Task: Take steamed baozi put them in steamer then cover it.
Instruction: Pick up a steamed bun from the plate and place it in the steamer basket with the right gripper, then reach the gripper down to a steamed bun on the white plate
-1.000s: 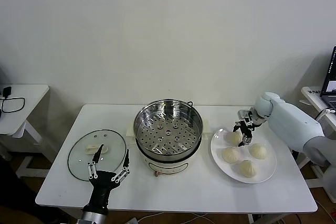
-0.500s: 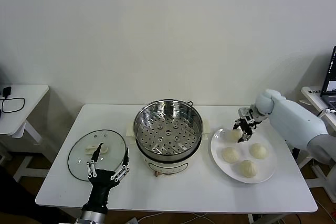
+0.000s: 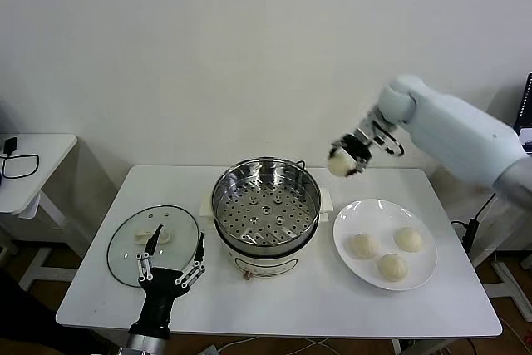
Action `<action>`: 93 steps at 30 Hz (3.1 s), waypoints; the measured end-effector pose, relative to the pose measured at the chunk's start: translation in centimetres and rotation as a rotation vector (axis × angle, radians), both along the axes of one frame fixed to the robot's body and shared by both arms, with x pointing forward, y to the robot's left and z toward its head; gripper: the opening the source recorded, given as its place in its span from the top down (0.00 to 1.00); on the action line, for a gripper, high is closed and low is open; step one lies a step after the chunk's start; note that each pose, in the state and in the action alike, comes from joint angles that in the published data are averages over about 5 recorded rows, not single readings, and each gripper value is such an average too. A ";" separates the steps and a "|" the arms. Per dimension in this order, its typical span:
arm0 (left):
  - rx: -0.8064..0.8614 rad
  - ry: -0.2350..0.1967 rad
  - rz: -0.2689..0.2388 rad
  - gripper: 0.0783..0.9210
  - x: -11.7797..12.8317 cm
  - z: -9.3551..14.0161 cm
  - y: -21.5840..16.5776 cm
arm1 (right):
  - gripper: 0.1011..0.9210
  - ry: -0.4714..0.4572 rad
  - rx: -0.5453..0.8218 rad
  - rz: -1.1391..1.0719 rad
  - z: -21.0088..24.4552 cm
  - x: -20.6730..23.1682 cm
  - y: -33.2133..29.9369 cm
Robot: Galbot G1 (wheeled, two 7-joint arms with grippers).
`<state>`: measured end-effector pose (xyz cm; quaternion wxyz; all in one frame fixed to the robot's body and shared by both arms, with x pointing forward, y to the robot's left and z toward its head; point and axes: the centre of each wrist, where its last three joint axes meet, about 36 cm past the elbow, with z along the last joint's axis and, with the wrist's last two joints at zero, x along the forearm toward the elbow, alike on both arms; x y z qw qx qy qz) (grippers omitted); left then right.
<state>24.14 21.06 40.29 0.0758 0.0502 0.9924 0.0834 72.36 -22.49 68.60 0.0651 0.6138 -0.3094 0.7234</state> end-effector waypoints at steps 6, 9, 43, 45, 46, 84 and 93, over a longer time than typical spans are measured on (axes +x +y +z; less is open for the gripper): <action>-0.003 -0.001 0.002 0.12 -0.1 0.0 0.0 | 0.26 -0.047 -0.065 0.227 1.6 -1.0 6.6; -0.004 -0.002 0.003 0.12 -0.2 0.0 0.0 | 0.26 -0.057 -0.097 0.313 1.2 -1.4 9.5; -0.007 -0.013 0.019 0.12 0.0 0.2 0.3 | 0.14 -0.037 -0.214 0.500 -9.4 -0.6 19.0; -0.007 -0.013 0.020 0.12 0.0 0.2 0.3 | 0.13 -0.038 -0.213 0.500 -9.3 -0.6 19.1; -0.007 -0.013 0.021 0.12 0.0 0.2 0.3 | 0.12 -0.039 -0.214 0.499 -9.2 -0.6 19.0; -0.002 -0.010 0.008 0.12 0.4 0.0 0.0 | 0.12 0.388 0.035 -0.720 -11.1 -4.5 -11.6; -0.001 -0.007 0.015 0.12 0.4 -0.2 0.0 | 0.12 0.436 0.041 -0.806 -16.8 -6.4 -13.2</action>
